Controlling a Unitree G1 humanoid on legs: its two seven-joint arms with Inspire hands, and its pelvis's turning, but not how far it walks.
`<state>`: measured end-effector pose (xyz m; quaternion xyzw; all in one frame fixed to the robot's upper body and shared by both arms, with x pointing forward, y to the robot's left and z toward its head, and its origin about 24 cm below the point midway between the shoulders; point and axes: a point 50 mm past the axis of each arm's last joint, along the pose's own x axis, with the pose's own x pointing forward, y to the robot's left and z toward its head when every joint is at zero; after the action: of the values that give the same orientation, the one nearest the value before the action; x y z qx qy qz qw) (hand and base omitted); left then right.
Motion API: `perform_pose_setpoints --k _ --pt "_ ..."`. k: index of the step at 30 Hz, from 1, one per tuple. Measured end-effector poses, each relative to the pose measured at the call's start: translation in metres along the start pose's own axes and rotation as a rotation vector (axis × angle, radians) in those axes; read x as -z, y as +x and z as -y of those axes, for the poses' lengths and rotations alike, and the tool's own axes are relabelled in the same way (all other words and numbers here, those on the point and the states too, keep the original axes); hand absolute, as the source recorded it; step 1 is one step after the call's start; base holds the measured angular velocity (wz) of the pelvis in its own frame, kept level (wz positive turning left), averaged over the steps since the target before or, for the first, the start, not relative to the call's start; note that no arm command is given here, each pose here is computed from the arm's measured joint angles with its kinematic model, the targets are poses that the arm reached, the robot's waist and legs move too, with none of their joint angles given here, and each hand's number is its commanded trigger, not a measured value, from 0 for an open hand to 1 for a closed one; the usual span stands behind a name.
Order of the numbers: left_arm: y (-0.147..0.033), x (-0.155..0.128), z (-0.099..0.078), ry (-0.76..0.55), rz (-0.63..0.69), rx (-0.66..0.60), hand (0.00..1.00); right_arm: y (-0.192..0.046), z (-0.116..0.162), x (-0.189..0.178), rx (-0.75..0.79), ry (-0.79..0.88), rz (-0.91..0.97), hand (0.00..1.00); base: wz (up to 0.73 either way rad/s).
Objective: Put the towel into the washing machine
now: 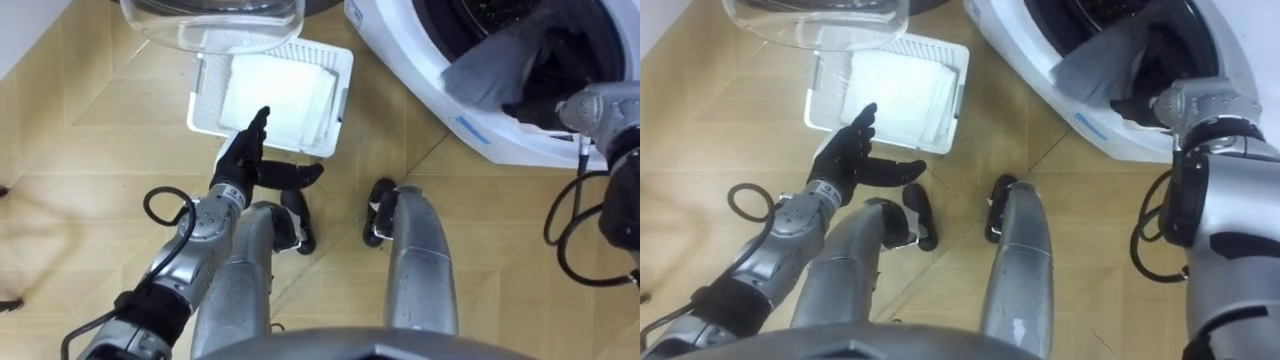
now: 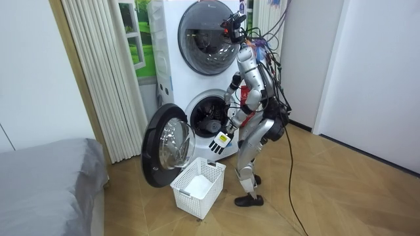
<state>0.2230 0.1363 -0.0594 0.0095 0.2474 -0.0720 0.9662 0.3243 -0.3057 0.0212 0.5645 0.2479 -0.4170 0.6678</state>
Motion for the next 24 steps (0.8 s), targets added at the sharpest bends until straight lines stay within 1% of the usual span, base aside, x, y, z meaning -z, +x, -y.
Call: perform_pose_setpoints --k 4,6,10,13,17,22,24 --pt "-0.001 0.002 0.005 0.006 -0.003 0.021 0.0 -0.002 -0.002 -0.004 0.028 0.02 0.041 0.0 0.0" --pt "-0.002 0.003 0.009 0.0 0.006 0.043 0.0 -0.004 -0.005 -0.009 0.04 0.058 0.067 0.0 0.0" --pt "-0.002 0.001 0.014 -0.007 0.032 0.078 0.0 -0.007 -0.009 -0.012 0.062 0.077 0.09 0.0 0.04" --pt "-0.002 -0.001 0.021 -0.016 0.057 0.117 0.0 -0.007 -0.008 -0.013 0.086 0.086 0.109 0.0 0.03" --pt "0.0 -0.002 0.024 -0.028 0.071 0.131 0.0 -0.007 -0.006 -0.015 0.095 0.092 0.127 0.0 -0.02" --pt "0.003 0.001 0.02 -0.007 0.059 0.137 0.0 0.004 0.021 -0.012 0.105 0.033 0.179 0.0 -0.01" --pt "0.003 0.005 0.016 0.019 0.044 0.13 0.0 0.011 0.039 -0.008 0.091 -0.022 0.187 0.0 -0.05"
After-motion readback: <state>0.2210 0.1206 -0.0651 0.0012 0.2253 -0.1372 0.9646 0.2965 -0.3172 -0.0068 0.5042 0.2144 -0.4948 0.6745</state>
